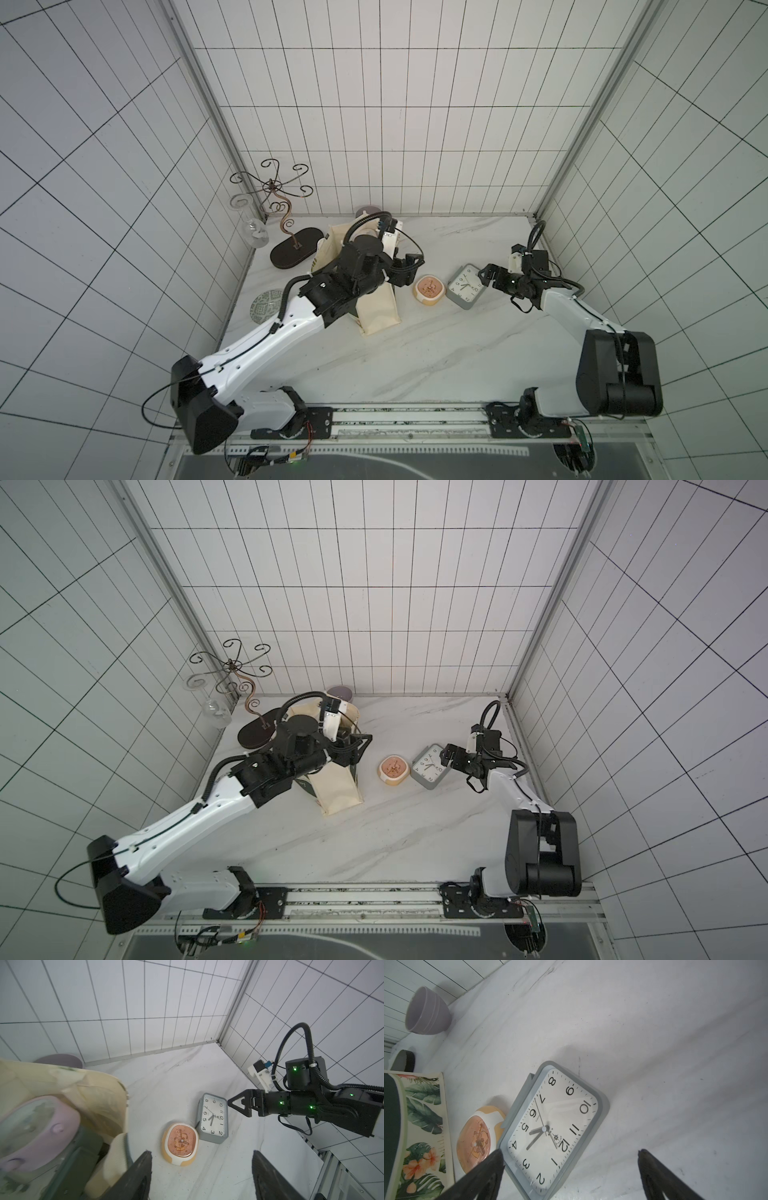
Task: Put the alarm clock into the canvas bag
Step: Adjust the alarm at the center of the board.
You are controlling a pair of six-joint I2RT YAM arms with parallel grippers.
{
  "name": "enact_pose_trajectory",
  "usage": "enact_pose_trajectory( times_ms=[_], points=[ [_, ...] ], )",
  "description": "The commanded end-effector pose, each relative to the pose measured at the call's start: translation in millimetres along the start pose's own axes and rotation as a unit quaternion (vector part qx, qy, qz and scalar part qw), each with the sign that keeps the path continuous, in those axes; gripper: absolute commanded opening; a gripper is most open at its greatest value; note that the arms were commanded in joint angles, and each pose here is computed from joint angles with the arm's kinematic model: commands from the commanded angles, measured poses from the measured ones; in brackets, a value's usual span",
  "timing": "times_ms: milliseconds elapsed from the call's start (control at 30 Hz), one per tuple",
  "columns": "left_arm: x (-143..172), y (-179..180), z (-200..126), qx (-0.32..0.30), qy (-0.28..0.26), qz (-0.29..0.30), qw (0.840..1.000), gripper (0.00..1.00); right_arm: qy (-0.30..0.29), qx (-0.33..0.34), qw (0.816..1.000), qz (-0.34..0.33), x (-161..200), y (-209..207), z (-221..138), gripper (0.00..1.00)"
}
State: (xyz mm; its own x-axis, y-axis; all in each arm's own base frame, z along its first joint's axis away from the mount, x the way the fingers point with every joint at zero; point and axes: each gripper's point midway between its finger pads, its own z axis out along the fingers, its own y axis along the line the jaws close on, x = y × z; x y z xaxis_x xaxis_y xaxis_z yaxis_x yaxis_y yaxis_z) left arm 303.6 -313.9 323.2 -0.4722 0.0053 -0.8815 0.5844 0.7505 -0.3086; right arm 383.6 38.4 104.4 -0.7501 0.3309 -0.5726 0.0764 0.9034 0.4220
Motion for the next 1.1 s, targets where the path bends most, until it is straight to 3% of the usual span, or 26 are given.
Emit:
enact_pose_trajectory(
  times_ms=[0, 233, 500, 800, 1067],
  points=[
    [-13, -30, 24, 0.029, -0.02, 0.013, 0.999, 0.74, 0.003, -0.047, 0.998, 0.034, 10, 6, 15, 1.0],
    [15, -53, 102, 0.056, 0.032, 0.014, 0.998, 0.74, 0.005, -0.086, 0.994, 0.071, 6, 11, 40, 0.95],
    [43, -22, 170, 0.02, 0.064, 0.001, 0.998, 0.74, 0.012, -0.141, 0.988, 0.064, -4, 28, 64, 0.89],
    [75, 33, 207, 0.007, 0.103, -0.044, 0.994, 0.74, 0.032, -0.202, 0.978, 0.034, -24, 57, 90, 0.83],
    [109, 39, 228, 0.037, 0.154, -0.114, 0.981, 0.74, 0.019, -0.159, 0.987, 0.034, -22, 48, 70, 0.83]
  ],
)
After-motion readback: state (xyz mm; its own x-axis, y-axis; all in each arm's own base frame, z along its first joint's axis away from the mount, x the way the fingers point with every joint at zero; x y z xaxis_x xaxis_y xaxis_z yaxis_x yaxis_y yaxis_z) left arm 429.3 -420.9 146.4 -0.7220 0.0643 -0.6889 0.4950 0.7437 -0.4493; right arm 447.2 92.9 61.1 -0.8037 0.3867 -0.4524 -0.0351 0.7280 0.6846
